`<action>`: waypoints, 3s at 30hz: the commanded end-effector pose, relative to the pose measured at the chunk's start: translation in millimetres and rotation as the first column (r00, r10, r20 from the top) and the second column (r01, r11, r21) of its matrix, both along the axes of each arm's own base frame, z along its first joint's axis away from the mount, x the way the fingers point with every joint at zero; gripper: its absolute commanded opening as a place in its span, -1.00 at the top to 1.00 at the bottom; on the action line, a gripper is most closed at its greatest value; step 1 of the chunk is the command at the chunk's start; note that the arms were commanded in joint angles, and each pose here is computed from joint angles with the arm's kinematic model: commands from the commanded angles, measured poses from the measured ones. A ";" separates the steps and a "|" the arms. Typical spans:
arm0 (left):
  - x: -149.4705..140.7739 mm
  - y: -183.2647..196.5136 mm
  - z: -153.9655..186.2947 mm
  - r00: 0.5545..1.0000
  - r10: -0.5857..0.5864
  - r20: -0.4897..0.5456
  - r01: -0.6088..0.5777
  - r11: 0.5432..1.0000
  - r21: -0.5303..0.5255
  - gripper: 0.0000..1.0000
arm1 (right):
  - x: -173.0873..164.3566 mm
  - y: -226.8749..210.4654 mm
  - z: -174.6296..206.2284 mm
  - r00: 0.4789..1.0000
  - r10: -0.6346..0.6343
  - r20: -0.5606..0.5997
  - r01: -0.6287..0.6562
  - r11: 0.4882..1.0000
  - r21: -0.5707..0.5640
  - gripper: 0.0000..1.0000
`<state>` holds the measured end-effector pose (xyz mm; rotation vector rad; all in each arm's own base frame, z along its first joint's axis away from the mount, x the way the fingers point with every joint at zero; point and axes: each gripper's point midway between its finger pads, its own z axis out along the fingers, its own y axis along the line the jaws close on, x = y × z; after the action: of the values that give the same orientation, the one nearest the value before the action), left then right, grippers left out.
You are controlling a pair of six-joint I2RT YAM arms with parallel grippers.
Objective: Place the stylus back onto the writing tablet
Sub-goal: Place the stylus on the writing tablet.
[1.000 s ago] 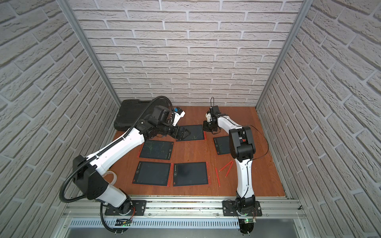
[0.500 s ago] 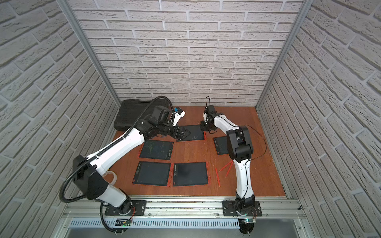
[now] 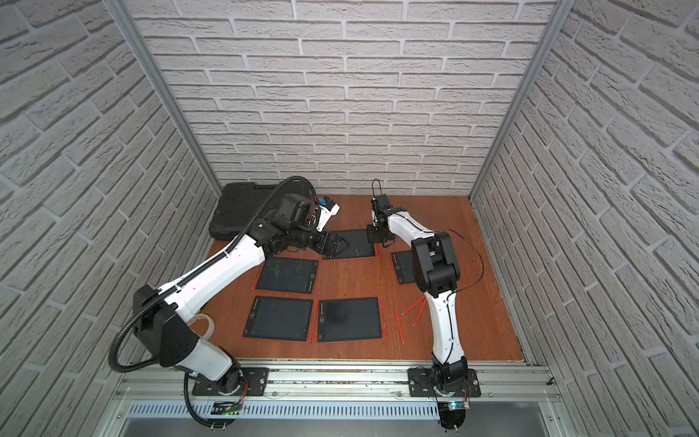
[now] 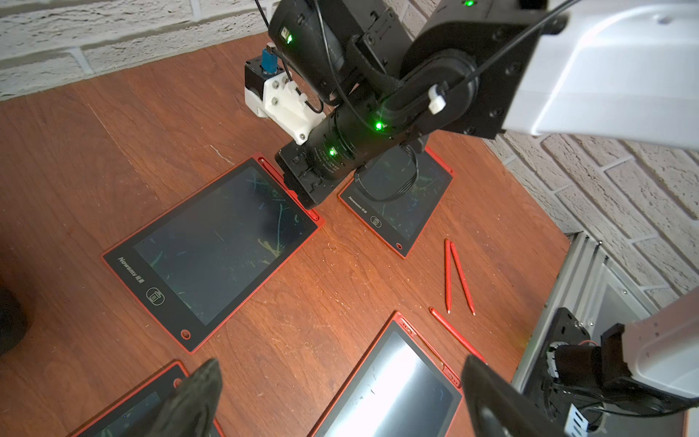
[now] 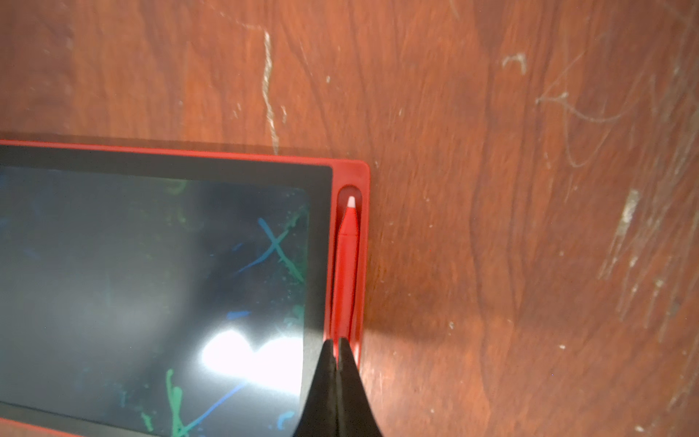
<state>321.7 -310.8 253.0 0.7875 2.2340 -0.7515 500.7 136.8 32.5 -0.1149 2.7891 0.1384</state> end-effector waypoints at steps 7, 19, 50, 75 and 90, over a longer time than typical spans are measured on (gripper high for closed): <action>-4.2 -1.9 13.5 0.999 -0.015 0.029 0.016 0.999 -0.030 -0.96 | -0.6 3.7 -5.4 0.999 0.037 -0.013 -0.038 0.997 -0.065 0.93; -4.0 -1.9 13.8 0.999 -0.015 0.031 0.016 0.999 -0.031 -0.96 | -5.7 -0.1 -14.8 0.999 0.015 -0.040 -0.019 0.995 -0.097 0.93; -24.5 -17.2 1.1 0.994 -0.096 0.053 0.093 0.994 0.055 -0.96 | -138.2 -18.1 38.7 0.997 -0.042 0.066 0.042 0.999 -0.012 0.56; -23.3 -5.5 -29.9 0.999 -0.036 0.038 0.030 0.987 0.156 -0.96 | -190.5 -9.2 32.5 0.992 -0.087 0.090 0.084 0.996 0.037 0.44; 21.7 38.5 -49.0 0.966 0.254 -0.054 -0.238 0.949 0.207 -0.96 | -114.8 39.5 50.6 0.990 -0.077 0.122 0.060 0.989 0.136 0.30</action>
<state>326.8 -284.7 205.4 0.7031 2.4042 -0.4664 380.6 167.6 79.8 -0.0165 2.6602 0.2392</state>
